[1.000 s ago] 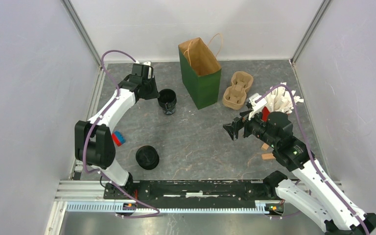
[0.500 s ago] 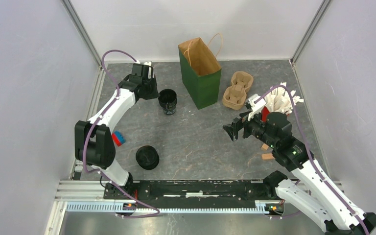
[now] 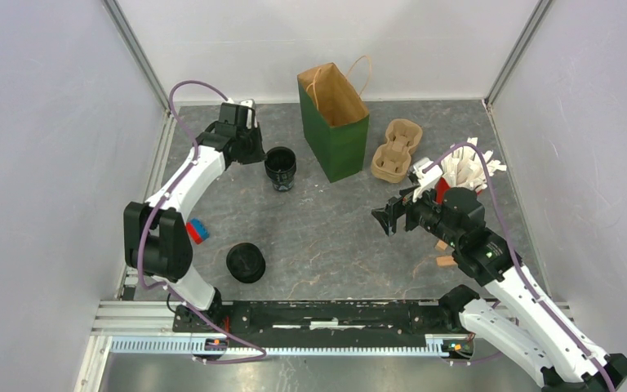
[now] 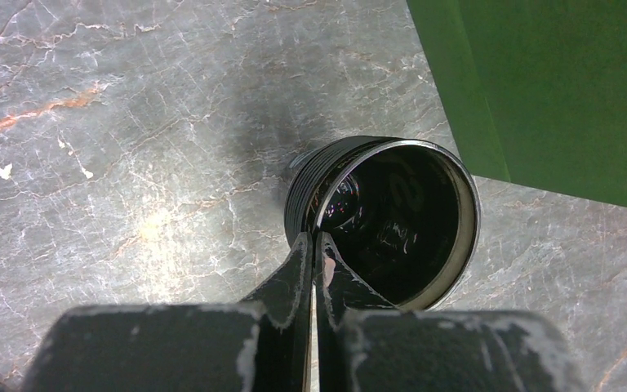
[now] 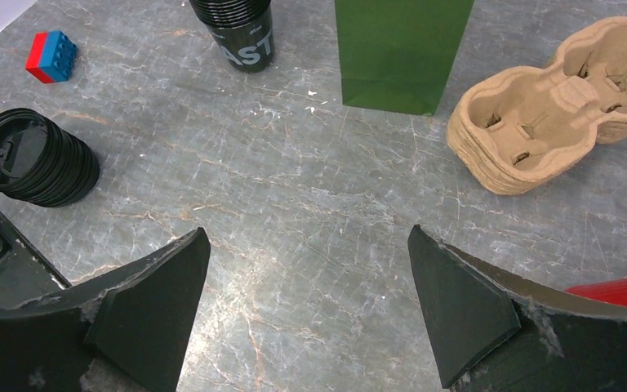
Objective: Pack the takeout coffee
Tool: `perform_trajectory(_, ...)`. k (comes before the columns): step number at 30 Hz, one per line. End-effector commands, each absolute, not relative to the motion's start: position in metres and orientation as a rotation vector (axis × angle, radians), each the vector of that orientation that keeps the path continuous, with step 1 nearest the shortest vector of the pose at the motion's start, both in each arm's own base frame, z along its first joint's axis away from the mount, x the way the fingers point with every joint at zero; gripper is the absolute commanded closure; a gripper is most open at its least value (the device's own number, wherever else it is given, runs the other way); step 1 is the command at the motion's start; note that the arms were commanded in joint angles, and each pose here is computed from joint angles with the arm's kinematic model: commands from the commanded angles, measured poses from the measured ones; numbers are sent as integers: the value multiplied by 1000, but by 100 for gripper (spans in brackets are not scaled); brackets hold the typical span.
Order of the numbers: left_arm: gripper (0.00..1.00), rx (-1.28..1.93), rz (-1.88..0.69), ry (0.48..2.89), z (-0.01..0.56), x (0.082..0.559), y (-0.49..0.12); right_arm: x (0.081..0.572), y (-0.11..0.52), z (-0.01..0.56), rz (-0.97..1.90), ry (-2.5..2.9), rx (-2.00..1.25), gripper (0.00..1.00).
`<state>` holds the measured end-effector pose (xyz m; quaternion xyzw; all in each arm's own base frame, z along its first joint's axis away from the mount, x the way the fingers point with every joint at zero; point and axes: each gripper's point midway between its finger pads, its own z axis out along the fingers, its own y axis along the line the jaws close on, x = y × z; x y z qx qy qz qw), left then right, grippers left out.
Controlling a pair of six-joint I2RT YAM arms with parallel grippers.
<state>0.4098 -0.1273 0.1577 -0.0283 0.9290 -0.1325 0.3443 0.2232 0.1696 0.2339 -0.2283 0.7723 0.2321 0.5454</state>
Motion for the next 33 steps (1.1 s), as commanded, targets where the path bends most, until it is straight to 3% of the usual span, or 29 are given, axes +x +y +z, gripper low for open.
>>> perform_trajectory(1, 98, -57, -395, 2325, 195, 416, -132, 229, 170, 239, 537, 1799, -530, 1)
perform_trajectory(19, 98, -37, -392, 2247, 250, 406, -127, 229, 171, 241, 543, 1801, -528, 1)
perform_trajectory(33, 98, 58, -525, 2202, 300, 354, -140, 229, 164, 244, 507, 1812, -510, 1)
